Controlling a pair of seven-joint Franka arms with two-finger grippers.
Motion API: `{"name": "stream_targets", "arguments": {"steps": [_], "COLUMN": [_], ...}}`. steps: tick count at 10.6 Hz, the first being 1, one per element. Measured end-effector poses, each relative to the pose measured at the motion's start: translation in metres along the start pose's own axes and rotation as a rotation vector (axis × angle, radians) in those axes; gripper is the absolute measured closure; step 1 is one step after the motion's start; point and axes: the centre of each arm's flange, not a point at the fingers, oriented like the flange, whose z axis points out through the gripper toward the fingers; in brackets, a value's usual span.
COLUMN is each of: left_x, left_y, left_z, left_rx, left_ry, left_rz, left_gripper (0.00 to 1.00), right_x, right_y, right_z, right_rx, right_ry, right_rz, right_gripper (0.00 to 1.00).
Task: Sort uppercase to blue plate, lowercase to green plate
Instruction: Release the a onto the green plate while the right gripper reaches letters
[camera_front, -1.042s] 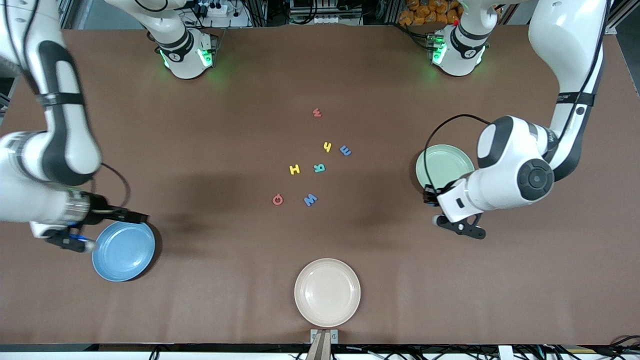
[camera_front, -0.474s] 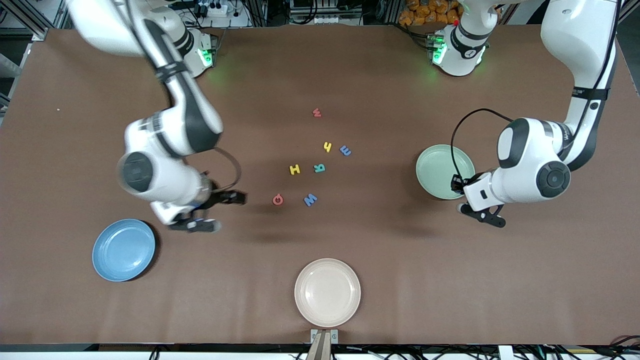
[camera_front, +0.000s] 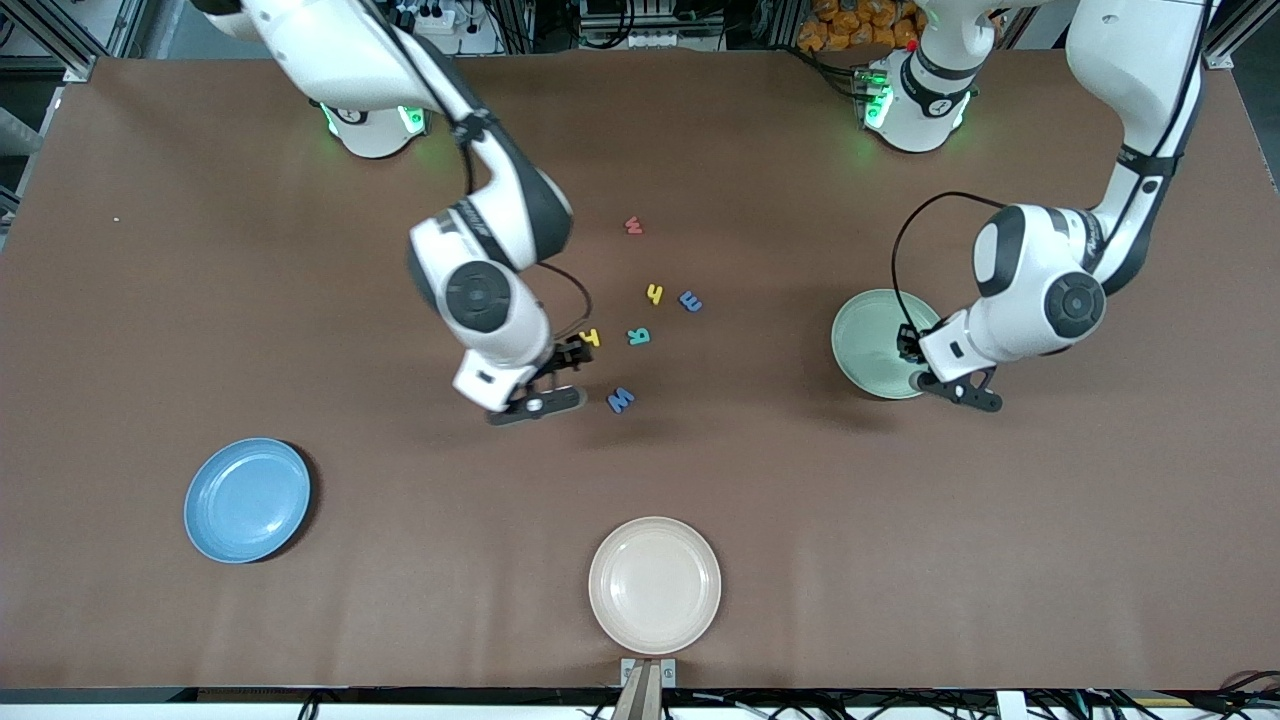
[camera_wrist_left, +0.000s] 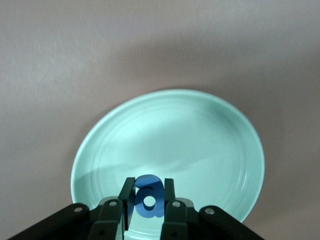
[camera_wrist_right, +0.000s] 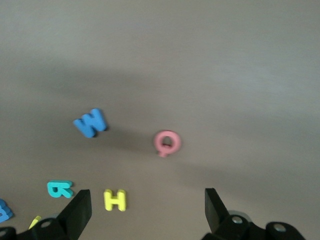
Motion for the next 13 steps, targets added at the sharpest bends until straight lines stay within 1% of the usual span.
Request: {"name": "stream_targets", "arguments": {"steps": [1,2,3,4,5,7,8,11,13], "left_x": [-0.006,-0.01,-0.013,-0.014,-0.013,-0.012,-0.01,0.005,0.013], "left_y": [0.0,0.001,0.001,0.001,0.001,-0.001,-0.001,-0.002,-0.005], "left_z": [0.006,0.01,0.013,0.013,0.011,0.003,-0.003,-0.027,-0.04], "left_rx": [0.001,0.0,-0.001,-0.001,0.001,0.007,0.011,0.02,0.021], "left_ry": [-0.008,-0.017,-0.023,-0.024,-0.019,0.0,0.013,0.068,0.086], "left_rz": [-0.001,-0.002,-0.002,-0.003,-0.003,-0.01,-0.013,-0.027,-0.054], "left_gripper": [0.73,0.72,0.63,0.49,0.4,0.13,0.01,0.0,0.0], "right_x": [-0.003,-0.009,-0.018,-0.028,-0.037,-0.047,-0.05,-0.052,-0.058], "right_y": [-0.023,-0.047,-0.069,-0.09,-0.107,-0.13,-0.133,-0.133,-0.129], "right_z": [0.017,0.033,0.049,0.065,0.077,0.09,0.093,0.099,0.117], "right_rx": [0.002,0.002,-0.002,-0.01,-0.014,-0.012,-0.012,-0.013,-0.003], "right_ry": [0.022,0.032,0.027,0.014,0.009,0.023,0.023,0.023,0.052], "right_rz": [-0.041,-0.076,-0.104,-0.123,-0.129,-0.136,-0.122,-0.079,-0.062], "right_gripper": [0.0,0.0,0.0,0.0,0.0,0.0,0.0,0.0,0.0]}}
